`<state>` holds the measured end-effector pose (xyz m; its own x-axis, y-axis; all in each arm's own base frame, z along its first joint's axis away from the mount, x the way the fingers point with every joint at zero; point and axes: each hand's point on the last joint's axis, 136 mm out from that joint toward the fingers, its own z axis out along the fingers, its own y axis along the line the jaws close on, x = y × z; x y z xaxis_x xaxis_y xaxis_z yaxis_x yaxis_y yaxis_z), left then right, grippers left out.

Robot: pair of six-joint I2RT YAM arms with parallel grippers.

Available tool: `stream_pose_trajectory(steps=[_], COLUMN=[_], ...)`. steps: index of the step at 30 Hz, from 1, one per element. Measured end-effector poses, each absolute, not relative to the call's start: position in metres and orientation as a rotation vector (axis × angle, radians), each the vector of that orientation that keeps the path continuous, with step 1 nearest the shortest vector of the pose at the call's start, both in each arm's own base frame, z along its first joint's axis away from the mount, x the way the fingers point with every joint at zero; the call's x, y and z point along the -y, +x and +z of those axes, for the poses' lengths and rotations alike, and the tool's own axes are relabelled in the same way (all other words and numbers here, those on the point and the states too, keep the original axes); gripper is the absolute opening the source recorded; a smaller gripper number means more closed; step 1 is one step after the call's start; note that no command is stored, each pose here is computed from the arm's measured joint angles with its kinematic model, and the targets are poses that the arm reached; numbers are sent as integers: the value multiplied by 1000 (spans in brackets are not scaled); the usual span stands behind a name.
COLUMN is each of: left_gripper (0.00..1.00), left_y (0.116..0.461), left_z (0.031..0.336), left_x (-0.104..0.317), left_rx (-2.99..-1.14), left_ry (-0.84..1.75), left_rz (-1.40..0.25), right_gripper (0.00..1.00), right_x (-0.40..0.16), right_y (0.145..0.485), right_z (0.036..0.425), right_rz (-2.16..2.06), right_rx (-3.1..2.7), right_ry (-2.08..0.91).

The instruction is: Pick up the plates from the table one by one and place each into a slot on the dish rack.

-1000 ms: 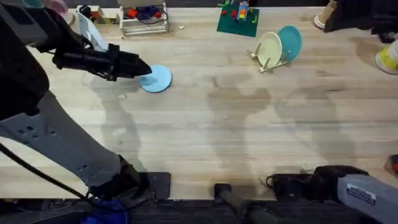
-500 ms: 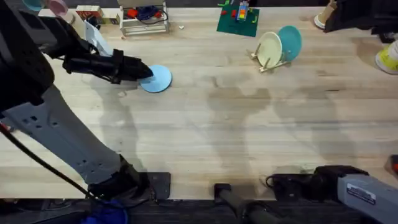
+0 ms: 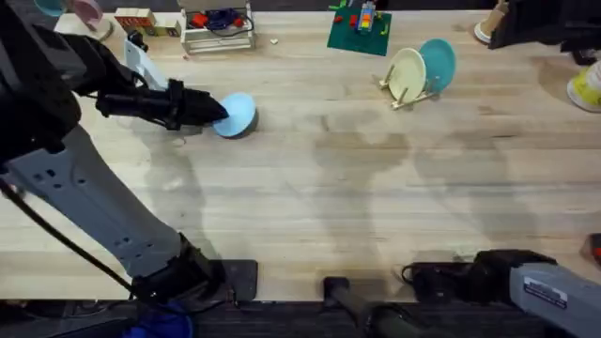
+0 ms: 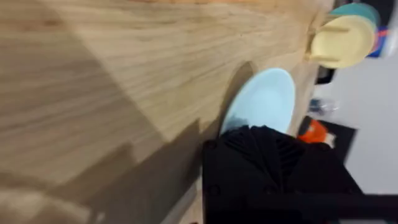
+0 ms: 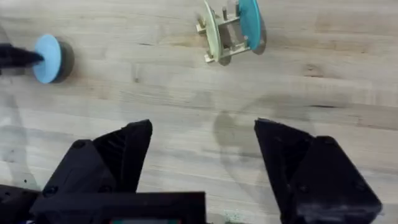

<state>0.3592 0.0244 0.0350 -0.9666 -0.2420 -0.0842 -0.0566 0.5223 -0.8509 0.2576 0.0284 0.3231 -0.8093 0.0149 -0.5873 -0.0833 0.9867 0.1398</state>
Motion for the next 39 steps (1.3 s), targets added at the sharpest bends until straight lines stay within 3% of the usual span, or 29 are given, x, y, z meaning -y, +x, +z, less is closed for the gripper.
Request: stream_pose_trajectory(steps=[5, 30, 39], left_gripper=[40, 41, 41], left_y=[363, 363, 363], left_z=[32, 32, 32], left_x=[-20, -19, -19], left_rx=[-2504, -2501, -2501], left_ry=[-307, -303, -302], left_rz=[-1537, -1543, -1543], right_gripper=[994, 995, 993], right_x=[-28, -35, -75], right_y=[258, 260, 306], right_z=[323, 325, 299], right_rz=[210, 267, 501], right_rx=[-2506, -2498, -2568], right_ry=[-48, -27, -37])
